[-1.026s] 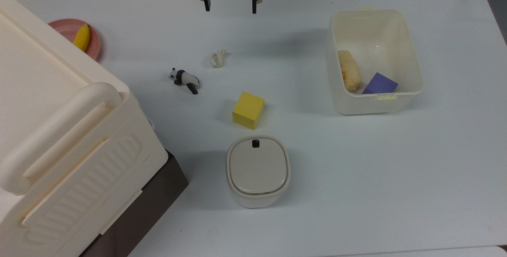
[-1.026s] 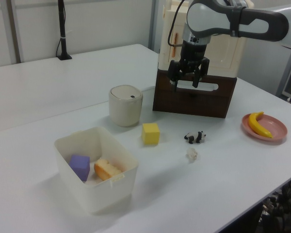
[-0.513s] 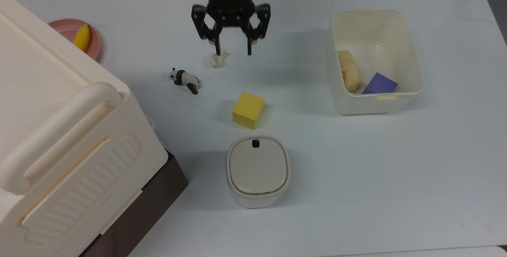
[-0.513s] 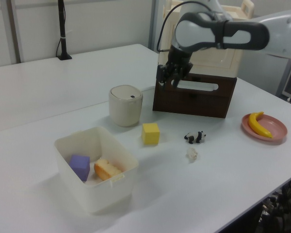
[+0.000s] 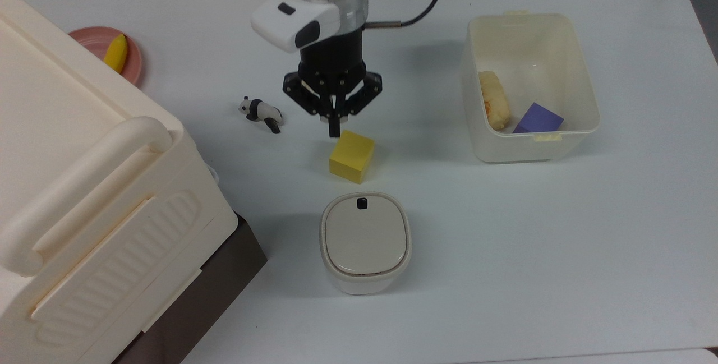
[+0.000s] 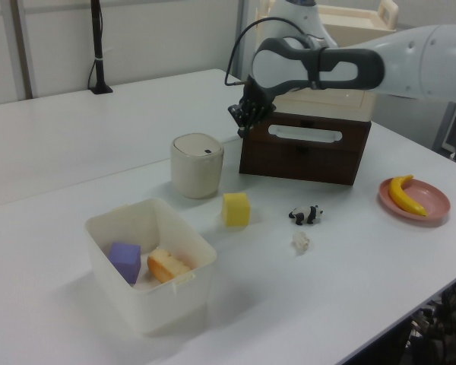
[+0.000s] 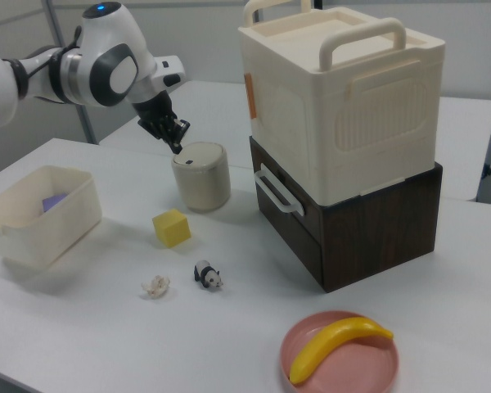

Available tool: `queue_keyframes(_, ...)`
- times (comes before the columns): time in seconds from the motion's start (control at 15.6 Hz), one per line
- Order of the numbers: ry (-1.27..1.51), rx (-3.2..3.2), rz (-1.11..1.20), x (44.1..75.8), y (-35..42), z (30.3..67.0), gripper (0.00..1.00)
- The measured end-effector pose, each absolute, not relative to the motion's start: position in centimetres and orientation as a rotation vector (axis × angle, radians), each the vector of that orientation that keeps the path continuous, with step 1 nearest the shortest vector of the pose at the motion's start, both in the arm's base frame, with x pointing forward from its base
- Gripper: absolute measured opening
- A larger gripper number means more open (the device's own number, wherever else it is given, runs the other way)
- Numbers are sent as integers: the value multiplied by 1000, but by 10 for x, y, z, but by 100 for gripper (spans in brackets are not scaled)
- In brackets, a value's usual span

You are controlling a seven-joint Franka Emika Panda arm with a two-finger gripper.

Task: Open the trash can
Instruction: 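Lower the gripper onto the lid's front tab and press it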

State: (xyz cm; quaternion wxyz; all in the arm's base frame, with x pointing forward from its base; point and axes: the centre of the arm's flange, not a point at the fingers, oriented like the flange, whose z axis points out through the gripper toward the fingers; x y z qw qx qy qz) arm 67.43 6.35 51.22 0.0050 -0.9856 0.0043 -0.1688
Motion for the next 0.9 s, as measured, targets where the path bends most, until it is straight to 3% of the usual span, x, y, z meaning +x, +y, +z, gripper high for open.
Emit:
queue_keyframes(0.32,14,-3070,-613,706,76,492,1)
queue_keyframes(0.9,-59,-3036,-743,733,97,461,1)
